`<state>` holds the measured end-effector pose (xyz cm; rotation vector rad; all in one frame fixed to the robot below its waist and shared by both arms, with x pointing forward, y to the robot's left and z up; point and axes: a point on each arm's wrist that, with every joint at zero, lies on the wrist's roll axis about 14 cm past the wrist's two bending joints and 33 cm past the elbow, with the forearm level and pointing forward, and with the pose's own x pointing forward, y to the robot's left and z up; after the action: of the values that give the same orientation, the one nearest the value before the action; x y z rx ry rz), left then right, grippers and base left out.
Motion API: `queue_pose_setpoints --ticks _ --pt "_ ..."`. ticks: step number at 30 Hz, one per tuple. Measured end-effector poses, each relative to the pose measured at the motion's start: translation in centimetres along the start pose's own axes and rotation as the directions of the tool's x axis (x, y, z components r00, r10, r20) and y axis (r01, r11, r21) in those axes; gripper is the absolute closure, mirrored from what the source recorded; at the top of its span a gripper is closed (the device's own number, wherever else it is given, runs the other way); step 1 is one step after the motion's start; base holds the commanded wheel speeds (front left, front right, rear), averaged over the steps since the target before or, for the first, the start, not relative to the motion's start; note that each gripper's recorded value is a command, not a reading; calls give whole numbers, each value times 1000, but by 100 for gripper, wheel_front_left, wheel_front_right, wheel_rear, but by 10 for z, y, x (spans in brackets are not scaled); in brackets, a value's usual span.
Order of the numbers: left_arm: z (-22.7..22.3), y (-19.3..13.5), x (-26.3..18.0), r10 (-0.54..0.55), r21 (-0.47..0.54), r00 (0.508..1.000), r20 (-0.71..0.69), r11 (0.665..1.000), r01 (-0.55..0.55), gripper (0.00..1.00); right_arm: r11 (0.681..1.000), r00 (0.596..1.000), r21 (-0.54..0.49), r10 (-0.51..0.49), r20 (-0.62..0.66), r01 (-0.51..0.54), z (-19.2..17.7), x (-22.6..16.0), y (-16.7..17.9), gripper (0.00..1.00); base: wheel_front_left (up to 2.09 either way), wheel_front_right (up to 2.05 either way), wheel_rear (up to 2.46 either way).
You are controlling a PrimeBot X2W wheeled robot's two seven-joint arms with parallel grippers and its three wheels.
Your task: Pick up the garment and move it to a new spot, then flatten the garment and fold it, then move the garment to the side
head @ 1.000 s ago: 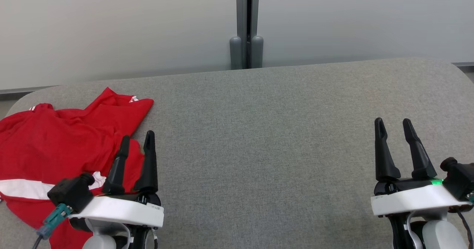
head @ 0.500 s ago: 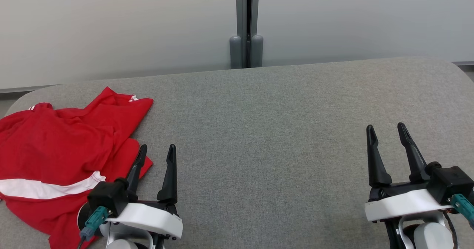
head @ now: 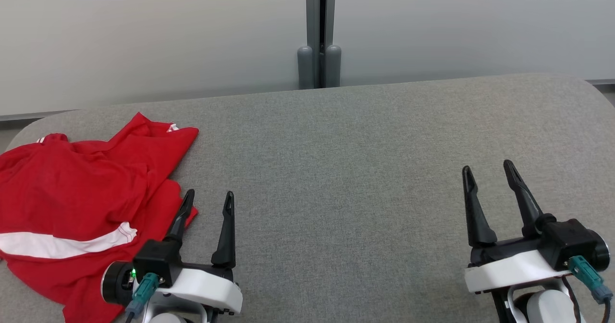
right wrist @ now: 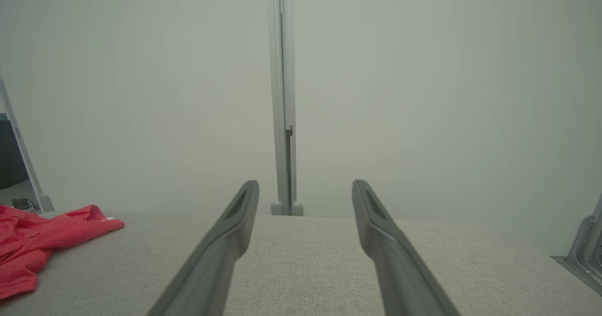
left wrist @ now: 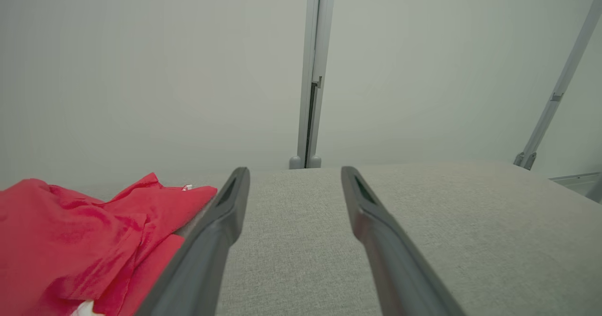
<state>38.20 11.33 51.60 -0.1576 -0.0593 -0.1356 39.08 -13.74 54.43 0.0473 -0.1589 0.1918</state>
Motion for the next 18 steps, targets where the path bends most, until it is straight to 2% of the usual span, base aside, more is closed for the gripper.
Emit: queue_pose_setpoints --ticks 9,18 --pt "4 7 -1 23 -19 999 22 1000 -23 0 998 1000 57 -1 7 1 -3 0 2 0 0 0 0" --pt "-1 7 -2 20 -32 1000 17 999 -19 0 984 1000 176 -9 -20 12 -16 -3 6 0 0 0 0"
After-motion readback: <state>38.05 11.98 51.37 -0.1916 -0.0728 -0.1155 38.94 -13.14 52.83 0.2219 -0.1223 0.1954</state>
